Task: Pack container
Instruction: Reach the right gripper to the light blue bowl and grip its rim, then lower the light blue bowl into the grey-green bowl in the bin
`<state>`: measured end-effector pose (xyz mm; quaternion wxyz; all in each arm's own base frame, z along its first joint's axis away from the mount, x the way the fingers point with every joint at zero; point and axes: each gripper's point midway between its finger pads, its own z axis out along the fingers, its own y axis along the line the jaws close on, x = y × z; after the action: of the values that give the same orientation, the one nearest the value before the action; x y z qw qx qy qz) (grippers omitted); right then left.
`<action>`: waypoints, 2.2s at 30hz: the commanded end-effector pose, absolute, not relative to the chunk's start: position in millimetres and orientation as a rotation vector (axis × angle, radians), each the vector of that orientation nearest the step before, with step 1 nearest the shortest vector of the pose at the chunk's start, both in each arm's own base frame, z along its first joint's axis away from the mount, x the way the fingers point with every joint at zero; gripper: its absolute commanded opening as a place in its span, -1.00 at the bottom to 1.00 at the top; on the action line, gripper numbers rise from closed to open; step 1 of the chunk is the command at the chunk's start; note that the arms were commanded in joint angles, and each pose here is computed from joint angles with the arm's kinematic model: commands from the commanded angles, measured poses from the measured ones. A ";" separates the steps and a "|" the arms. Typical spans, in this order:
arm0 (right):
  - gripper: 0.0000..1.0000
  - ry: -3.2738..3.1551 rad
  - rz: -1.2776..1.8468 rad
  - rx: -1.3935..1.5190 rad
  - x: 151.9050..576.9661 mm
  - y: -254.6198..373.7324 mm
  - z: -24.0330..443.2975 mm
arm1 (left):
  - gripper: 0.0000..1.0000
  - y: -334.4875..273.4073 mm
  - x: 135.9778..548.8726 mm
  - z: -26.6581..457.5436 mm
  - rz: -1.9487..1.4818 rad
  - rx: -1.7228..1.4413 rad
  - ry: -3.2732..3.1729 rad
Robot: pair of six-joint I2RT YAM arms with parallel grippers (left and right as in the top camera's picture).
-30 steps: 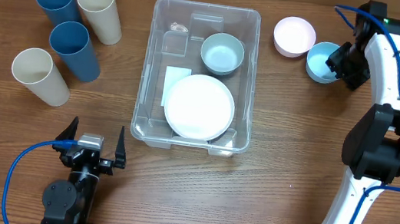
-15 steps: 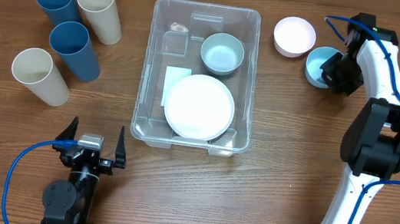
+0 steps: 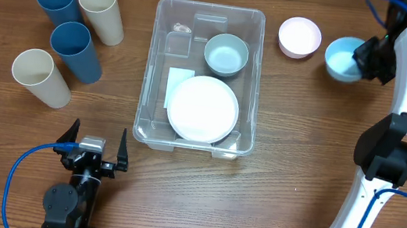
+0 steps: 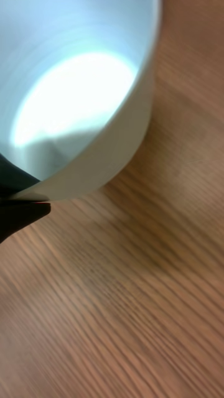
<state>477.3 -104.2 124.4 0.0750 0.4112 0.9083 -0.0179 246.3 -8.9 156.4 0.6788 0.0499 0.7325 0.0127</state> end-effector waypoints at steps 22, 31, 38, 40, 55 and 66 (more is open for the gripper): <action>-0.78 2.556 -0.035 0.209 494.1 157.2 246.7 | 1.00 -7.0 246.1 156.6 0.055 0.127 1.640; -0.78 2.641 -0.070 0.198 500.5 162.7 182.0 | 1.00 -7.0 246.1 156.6 0.055 0.127 1.640; -0.77 2.654 -0.006 0.136 499.7 175.5 181.8 | 1.00 -7.0 246.0 156.5 0.055 0.127 1.640; -0.75 2.653 0.006 0.070 498.1 185.6 182.4 | 1.00 -7.0 246.0 156.5 0.055 0.127 1.640; -0.67 2.723 -0.009 -0.084 494.7 218.1 123.8 | 1.00 -7.0 246.1 156.6 0.055 0.127 1.640; -0.72 2.819 0.032 -0.095 478.1 222.1 87.3 | 1.00 -7.0 246.1 156.6 0.055 0.127 1.640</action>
<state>482.1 222.0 94.6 0.1749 -0.0347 0.9840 0.0033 246.3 -8.8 156.6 0.6789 0.0498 0.7324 0.0129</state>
